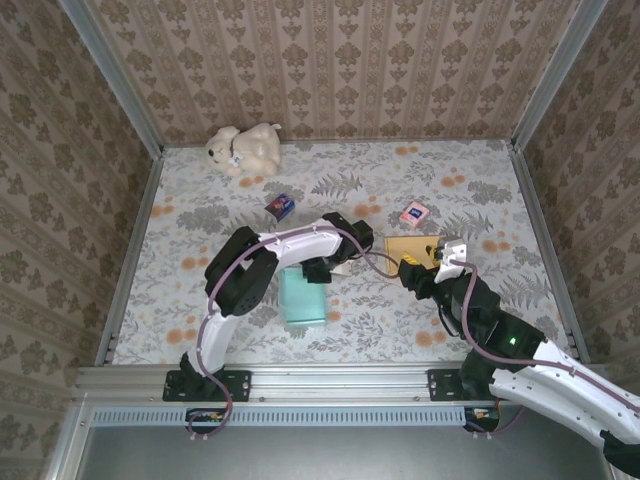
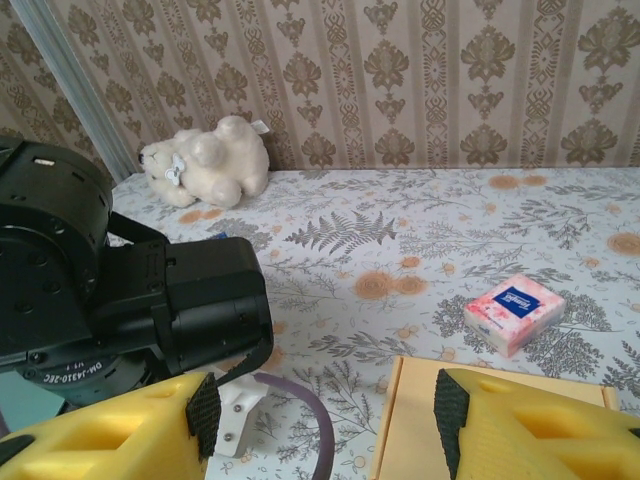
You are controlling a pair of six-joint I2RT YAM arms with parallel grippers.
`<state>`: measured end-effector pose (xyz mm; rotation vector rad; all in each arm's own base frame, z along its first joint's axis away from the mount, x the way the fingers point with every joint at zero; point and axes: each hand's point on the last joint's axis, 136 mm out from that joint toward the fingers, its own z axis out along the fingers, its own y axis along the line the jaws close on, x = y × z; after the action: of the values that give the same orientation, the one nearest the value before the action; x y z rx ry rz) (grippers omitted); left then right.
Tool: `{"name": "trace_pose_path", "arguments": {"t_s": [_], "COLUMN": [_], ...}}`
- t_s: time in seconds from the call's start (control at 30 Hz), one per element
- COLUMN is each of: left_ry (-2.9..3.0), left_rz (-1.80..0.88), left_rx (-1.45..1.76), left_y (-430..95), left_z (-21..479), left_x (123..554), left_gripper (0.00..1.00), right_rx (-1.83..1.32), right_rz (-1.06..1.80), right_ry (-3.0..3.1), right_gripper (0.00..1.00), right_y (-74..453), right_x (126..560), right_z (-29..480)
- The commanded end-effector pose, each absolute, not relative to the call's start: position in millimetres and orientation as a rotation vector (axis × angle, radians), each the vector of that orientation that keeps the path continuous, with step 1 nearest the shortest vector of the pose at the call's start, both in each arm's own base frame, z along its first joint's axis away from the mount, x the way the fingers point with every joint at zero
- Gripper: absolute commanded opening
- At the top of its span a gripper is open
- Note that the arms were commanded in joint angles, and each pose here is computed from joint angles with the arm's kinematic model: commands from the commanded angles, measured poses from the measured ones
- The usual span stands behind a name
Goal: Fold the paper box
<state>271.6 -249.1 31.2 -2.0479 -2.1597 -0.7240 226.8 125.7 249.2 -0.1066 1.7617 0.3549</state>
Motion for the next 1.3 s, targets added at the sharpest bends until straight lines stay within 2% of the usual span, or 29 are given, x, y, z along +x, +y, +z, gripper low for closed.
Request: {"name": "trace_pose_path", "arguments": {"t_s": [0.0,0.3,0.57,0.63,0.73,1.27], "left_ry": [-2.198,-2.157,-2.185,-2.188,-2.196,-2.325], "left_rz": [-0.730,-0.716,-0.754,-0.774,-0.803,-0.916], "left_rx": [-2.093,-2.221,-2.275,-2.281,-2.286,-2.311], "left_y": [-262,-274,-282,-283,-284,-283], "left_z": [-22,-23,-2,2,10,72], "left_x": [283,283,292,295,300,314], "left_gripper": [0.00,0.03,0.21,0.28,0.33,0.39], "right_rx": [-0.086,-0.087,-0.086,-0.083,-0.083,-0.108], "right_rz": [0.357,0.364,0.363,0.361,0.353,0.349], "right_ry": [1.768,1.771,1.772,1.771,1.773,1.799], "right_gripper": [0.61,0.61,0.61,0.61,0.61,0.62], "right_y": [124,125,125,124,124,131], "right_x": [228,227,227,228,228,231], "right_z": [245,245,244,244,243,238]}}
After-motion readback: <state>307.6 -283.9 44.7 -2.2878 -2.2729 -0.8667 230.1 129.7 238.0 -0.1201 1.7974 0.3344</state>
